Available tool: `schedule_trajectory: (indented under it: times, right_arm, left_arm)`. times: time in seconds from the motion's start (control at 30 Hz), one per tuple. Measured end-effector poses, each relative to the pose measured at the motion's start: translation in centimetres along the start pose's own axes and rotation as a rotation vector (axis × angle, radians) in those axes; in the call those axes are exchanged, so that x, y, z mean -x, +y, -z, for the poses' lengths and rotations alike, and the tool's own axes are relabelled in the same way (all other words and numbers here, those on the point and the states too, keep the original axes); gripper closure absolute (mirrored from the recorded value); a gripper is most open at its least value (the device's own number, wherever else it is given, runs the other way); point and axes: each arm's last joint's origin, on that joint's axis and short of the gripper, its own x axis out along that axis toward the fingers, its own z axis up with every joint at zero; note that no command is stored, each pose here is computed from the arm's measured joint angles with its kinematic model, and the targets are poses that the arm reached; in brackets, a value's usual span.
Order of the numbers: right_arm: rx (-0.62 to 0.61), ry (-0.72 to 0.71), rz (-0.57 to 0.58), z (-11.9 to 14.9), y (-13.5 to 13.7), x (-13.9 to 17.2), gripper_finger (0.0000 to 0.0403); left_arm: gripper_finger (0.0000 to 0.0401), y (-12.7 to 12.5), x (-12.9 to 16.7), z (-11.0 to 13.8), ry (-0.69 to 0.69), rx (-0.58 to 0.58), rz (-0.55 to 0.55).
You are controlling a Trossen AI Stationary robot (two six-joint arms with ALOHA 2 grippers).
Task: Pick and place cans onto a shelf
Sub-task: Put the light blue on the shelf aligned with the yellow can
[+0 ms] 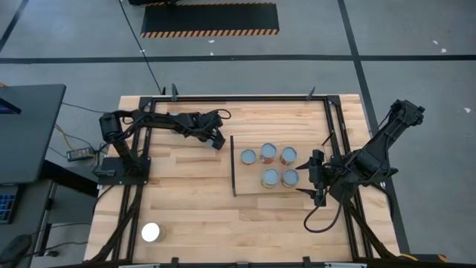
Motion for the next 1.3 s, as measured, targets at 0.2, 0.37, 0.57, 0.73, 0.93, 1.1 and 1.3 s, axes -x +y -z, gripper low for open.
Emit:
schedule_trajectory:
  times: [0.2, 0.37, 0.57, 0.73, 0.93, 1.1, 1.3]
  right_arm:
    - [0.000, 0.000, 0.000, 0.0, 0.0, 0.0, 0.0056]
    - [0.000, 0.000, 0.000, 0.0, 0.0, 0.0, 0.0056]
    - [0.000, 0.007, -0.011, 0.0, 0.0, 0.0, 0.0056]
    - [0.001, 0.007, -0.011, 0.0, 0.0, 0.0, 0.0056]
    - [0.046, 0.020, -0.007, -0.1, -0.1, 0.3, 0.0056]
    - [0.039, -0.024, -0.024, -1.2, -0.9, 2.2, 0.0056]
    - [0.021, -0.072, -0.065, -1.2, -1.9, 3.8, 0.0056]
  left_arm:
    - [0.0102, -0.1, 0.1, 0.1, 0.012, 0.009, 0.023]
    - [0.0117, 0.0, 1.8, 0.0, 0.018, -0.004, 0.078]
    - [0.0110, -0.7, 8.3, 0.1, 0.007, -0.109, 0.112]
    - [0.0113, -3.9, 15.9, -0.7, -0.130, -0.248, 0.232]
    - [0.0114, -8.6, 22.5, -2.3, -0.276, -0.402, 0.313]
    - [0.0114, -12.2, 23.3, -3.2, -0.268, -0.508, 0.309]
    - [0.0114, -16.8, 20.6, -2.7, -0.191, -0.764, 0.390]
